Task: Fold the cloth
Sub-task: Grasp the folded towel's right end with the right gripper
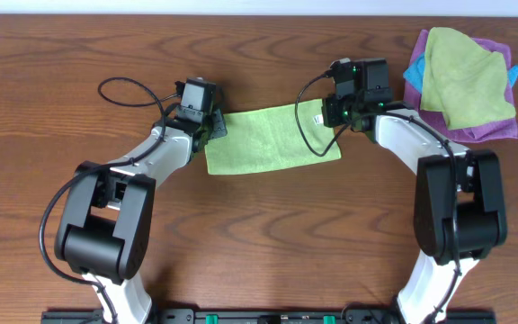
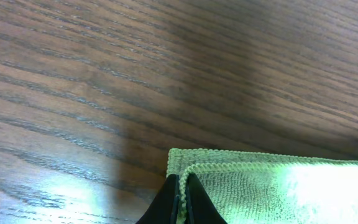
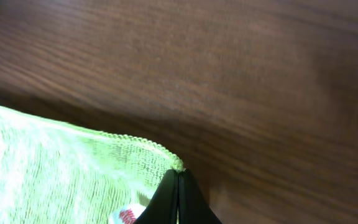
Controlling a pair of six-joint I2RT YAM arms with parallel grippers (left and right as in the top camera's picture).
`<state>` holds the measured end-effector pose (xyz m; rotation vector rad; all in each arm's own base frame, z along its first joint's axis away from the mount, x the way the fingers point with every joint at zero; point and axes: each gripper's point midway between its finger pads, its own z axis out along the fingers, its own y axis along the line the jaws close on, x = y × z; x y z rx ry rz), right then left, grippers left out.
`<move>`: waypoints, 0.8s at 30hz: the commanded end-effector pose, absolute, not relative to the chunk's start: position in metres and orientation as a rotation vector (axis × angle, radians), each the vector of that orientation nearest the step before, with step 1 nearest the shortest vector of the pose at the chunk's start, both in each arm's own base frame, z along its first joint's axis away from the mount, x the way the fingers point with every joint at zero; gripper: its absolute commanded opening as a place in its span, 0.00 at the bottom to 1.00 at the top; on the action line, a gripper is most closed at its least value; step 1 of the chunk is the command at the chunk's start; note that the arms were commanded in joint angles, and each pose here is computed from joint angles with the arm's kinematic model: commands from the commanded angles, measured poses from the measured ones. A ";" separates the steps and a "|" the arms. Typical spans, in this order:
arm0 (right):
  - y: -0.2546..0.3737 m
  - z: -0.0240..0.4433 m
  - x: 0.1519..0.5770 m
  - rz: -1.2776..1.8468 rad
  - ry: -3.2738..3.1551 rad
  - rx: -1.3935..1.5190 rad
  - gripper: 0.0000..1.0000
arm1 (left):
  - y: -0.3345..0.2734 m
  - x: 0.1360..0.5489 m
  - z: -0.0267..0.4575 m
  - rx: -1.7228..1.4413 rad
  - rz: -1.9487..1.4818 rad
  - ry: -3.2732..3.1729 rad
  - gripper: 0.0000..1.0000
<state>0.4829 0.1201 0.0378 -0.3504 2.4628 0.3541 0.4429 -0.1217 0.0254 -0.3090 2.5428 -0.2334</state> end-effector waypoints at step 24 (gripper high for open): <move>0.109 0.034 0.488 0.254 2.479 -0.319 0.03 | -0.119 0.451 0.044 -0.311 -0.227 2.497 0.10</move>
